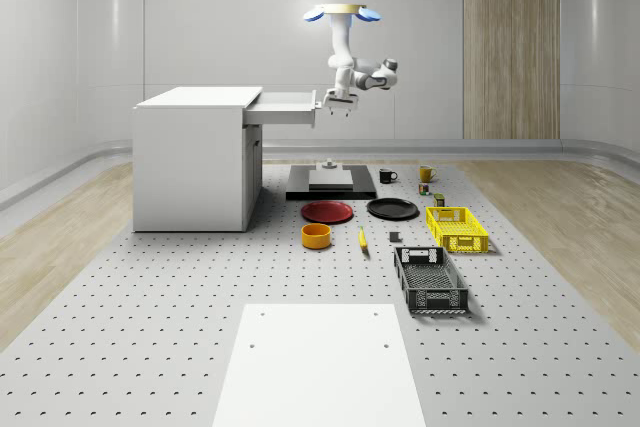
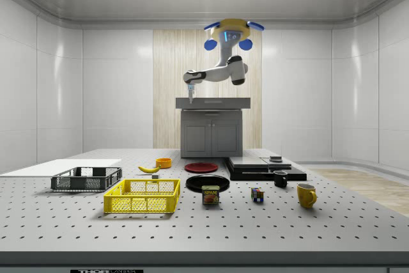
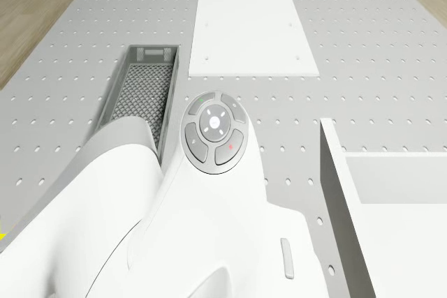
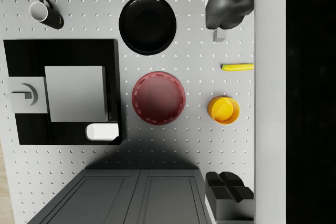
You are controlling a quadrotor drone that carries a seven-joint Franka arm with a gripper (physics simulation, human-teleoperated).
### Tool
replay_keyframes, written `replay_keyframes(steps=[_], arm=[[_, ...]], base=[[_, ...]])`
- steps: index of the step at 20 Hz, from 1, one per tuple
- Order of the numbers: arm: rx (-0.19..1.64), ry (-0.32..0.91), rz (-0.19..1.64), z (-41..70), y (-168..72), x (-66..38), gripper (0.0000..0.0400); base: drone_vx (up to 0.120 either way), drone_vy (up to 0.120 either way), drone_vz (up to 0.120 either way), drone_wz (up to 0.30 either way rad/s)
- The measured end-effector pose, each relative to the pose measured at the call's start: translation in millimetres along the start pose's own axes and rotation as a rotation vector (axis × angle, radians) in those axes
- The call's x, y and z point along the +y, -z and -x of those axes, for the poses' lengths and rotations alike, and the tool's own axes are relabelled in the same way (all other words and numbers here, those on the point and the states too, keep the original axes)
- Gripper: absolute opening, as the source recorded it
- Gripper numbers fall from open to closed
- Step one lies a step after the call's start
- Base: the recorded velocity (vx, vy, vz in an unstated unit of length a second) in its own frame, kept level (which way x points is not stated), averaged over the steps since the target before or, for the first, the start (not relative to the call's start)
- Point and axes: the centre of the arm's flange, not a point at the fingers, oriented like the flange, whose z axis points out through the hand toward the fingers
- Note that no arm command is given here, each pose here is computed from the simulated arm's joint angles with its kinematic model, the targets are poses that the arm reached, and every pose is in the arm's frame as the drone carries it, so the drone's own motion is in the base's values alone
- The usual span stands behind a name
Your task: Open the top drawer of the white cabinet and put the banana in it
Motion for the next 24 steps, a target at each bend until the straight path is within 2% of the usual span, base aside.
replay_keyframes(steps=[5, 22, 24], arm=[[-0.035, 0.001, -0.037, -3.7, 0.2, 3.8, 0.0400], [-0.058, 0.001, -0.062, -6.1, 0.1, 6.2, 0.0400], [-0.058, 0.001, -0.062, -6.1, 0.1, 6.2, 0.0400]], base=[[0.120, 0.120, -0.016, 0.000], [0.120, 0.120, -0.120, 0.000], [0.020, 0.120, -0.120, 0.000]])
